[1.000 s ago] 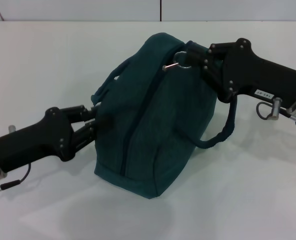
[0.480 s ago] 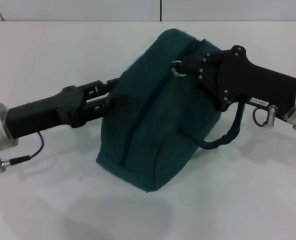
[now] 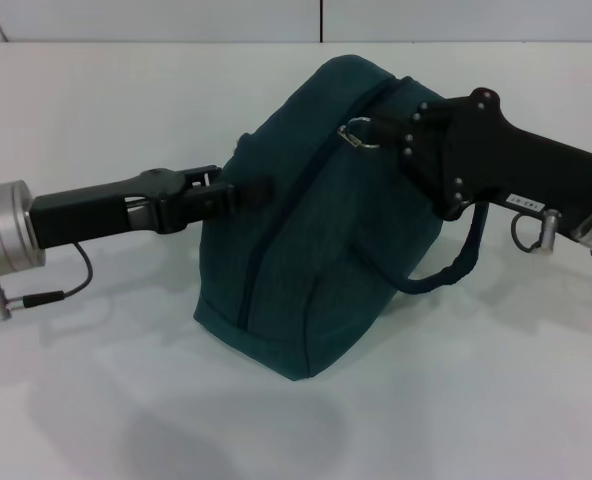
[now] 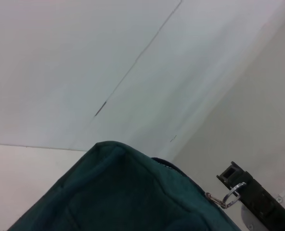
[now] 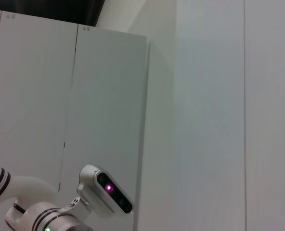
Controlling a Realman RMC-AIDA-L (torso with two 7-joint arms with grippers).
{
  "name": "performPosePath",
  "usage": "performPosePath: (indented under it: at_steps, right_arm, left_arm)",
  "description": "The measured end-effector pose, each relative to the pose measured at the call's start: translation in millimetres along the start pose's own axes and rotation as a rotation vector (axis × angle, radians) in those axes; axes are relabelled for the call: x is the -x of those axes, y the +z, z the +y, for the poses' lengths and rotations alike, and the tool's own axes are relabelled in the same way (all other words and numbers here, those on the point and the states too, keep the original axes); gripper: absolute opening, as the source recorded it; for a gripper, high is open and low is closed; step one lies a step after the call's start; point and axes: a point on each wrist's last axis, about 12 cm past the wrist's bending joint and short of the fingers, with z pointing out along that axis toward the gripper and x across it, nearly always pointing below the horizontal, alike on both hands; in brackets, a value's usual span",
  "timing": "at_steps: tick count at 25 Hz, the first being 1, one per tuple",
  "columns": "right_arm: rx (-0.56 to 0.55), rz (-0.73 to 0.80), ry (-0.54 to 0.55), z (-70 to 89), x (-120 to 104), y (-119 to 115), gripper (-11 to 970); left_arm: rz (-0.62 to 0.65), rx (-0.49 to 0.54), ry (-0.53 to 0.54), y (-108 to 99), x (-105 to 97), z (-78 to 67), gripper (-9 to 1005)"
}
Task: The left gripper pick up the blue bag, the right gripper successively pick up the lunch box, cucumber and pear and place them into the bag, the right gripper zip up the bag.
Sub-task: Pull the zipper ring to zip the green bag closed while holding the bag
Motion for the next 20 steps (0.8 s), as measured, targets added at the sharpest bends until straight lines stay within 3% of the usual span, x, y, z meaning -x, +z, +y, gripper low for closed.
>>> performPosePath:
  at_steps: [4,9,20]
  right_arm:
    - [-0.017,-0.008,-0.01,-3.2,2,-1,12]
    - [-0.067,-0.003,-0.042,-13.5,5,-3,12]
    - [-0.162,0.056,-0.074,-27.6,0,-6,11]
  left_arm:
    - [0.005,0.005,0.009,-2,1,0.4,514]
    - [0.035,0.004,0.025,-3,0,0.6,286]
    - [0.112,-0.043,0.072,-6,1,-5.0,91]
